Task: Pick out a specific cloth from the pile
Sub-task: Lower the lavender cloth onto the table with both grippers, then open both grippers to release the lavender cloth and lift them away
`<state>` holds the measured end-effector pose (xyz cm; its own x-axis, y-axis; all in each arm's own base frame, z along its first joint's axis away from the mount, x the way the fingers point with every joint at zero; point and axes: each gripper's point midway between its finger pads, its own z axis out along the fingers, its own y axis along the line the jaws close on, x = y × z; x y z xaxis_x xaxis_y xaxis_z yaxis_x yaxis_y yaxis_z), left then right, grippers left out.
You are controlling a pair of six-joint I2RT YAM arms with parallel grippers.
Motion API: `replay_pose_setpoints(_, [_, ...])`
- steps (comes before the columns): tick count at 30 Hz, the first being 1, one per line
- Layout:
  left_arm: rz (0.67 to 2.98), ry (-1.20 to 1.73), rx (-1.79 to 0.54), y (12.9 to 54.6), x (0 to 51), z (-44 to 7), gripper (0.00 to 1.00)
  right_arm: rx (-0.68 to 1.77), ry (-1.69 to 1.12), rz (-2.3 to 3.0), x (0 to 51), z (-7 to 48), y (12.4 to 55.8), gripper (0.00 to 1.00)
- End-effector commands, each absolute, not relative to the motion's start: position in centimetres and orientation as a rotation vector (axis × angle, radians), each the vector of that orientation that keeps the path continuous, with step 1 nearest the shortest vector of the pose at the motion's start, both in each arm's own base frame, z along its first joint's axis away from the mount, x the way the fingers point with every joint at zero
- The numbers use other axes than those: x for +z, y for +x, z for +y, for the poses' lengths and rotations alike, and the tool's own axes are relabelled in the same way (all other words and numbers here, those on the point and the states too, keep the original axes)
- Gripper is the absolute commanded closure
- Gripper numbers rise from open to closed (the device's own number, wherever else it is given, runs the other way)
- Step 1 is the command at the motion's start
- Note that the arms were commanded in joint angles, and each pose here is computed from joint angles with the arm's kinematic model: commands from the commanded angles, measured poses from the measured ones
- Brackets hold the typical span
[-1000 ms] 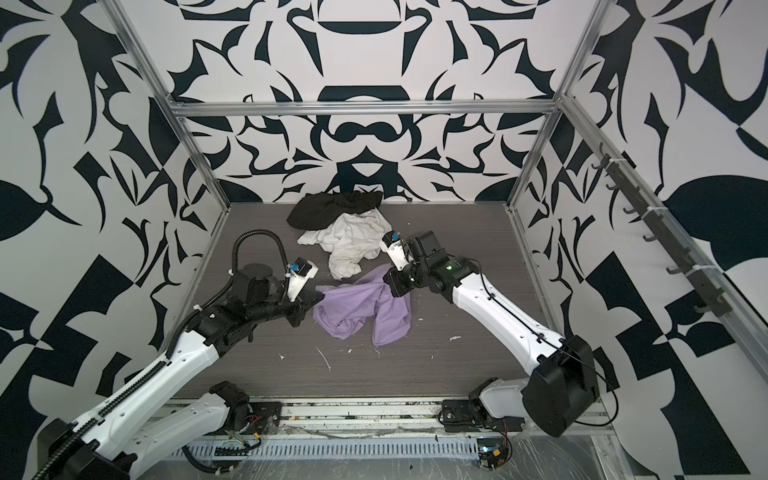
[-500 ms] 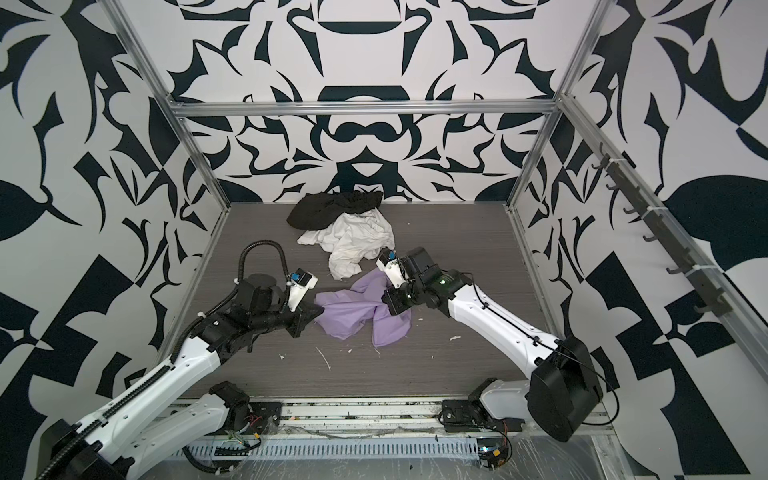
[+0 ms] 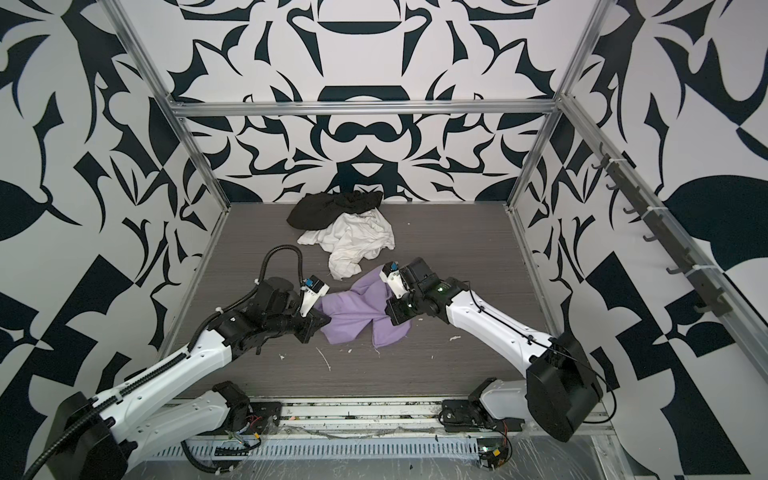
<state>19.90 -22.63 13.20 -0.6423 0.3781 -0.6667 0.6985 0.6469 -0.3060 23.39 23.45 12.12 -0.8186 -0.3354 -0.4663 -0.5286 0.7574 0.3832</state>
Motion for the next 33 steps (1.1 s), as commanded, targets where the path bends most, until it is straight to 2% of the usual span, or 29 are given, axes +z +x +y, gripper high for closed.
replay_pose_setpoints(1, [2.321,0.818,-0.707,20.7,13.6,-23.0,1.0,0.708,-0.627,2.589,11.7,23.1,23.5,1.0])
replay_pose_setpoints(13, [2.446,0.762,-0.74,19.6,12.0,-23.9,1.0,0.708,-0.592,2.676,7.9,22.9,22.8,1.0])
replay_pose_setpoints(22, [2.58,0.624,-0.715,18.0,11.3,-22.0,1.0,0.716,-0.543,2.722,4.9,22.7,22.4,1.0])
replay_pose_setpoints(25, [2.57,0.596,-0.702,18.3,11.2,-21.8,0.91,0.714,-0.537,2.731,4.4,22.7,22.4,0.98])
replay_pose_setpoints(31, [2.546,0.597,-0.668,18.6,12.0,-21.4,0.65,0.714,-0.56,2.713,5.7,22.7,22.4,0.77])
replay_pose_setpoints(33, [2.531,0.609,-0.644,18.6,12.4,-20.9,0.61,0.693,-0.569,2.706,6.4,22.4,22.5,0.72])
